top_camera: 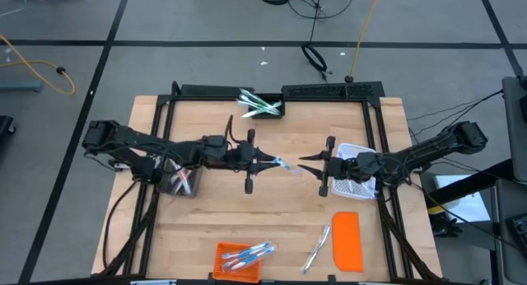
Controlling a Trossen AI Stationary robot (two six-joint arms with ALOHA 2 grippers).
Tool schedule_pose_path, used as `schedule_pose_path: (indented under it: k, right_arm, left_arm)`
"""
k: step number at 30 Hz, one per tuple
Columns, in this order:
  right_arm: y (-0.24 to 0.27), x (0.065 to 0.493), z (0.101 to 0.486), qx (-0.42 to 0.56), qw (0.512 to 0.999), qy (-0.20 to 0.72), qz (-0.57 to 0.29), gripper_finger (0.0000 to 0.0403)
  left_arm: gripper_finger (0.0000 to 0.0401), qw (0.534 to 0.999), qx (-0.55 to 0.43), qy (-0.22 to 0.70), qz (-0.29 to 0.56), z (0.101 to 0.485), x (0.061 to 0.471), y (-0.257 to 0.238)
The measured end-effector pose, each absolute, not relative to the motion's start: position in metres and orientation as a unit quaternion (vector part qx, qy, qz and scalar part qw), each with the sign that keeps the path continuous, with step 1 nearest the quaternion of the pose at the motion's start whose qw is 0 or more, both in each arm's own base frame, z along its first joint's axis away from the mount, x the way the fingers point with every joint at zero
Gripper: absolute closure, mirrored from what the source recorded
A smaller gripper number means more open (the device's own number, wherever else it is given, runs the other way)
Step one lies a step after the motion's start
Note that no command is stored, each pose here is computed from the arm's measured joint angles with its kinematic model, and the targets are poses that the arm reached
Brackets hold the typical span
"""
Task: Pick & Place Toothbrushes
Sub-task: Put the blue toothbrush into the orange bin
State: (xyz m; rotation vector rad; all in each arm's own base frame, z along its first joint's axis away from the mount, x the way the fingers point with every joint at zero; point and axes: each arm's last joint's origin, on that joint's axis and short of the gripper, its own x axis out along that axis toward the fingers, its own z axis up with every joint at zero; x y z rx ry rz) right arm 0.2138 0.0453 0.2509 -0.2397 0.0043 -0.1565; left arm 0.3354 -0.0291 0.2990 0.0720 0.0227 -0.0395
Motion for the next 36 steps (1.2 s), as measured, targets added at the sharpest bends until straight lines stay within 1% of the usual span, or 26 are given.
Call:
schedule_pose_path:
  k: [6,9,15,20,28,31,36]
  right_arm:
    - [0.044,0.209,0.253,-0.121,0.99,0.009,-0.077,0.0294]
    - [0.044,0.207,0.254,-0.121,0.99,0.01,-0.077,0.0289]
    - [0.043,0.207,0.255,-0.121,0.99,0.008,-0.077,0.0291]
    - [0.043,0.207,0.255,-0.111,0.991,0.007,-0.077,0.0289]
    - [0.043,0.207,0.255,-0.109,0.991,0.007,-0.077,0.0293]
    - [0.043,0.207,0.255,-0.109,0.991,0.007,-0.077,0.0292]
    - [0.043,0.207,0.255,-0.109,0.991,0.007,-0.077,0.0292]
  left_arm:
    - [0.0387,0.998,0.019,0.055,-0.019,0.306,0.32,-0.034]
    - [0.0387,0.994,-0.009,0.096,-0.044,0.307,0.309,-0.039]
    - [0.0387,0.976,-0.106,0.162,-0.104,0.303,0.297,-0.055]
    - [0.0387,0.955,-0.155,0.194,-0.161,0.3,0.291,-0.074]
    - [0.0387,0.929,-0.193,0.244,-0.201,0.294,0.281,-0.098]
    - [0.0387,0.916,-0.206,0.279,-0.202,0.289,0.276,-0.105]
    - [0.0387,0.91,-0.218,0.291,-0.201,0.288,0.272,-0.115]
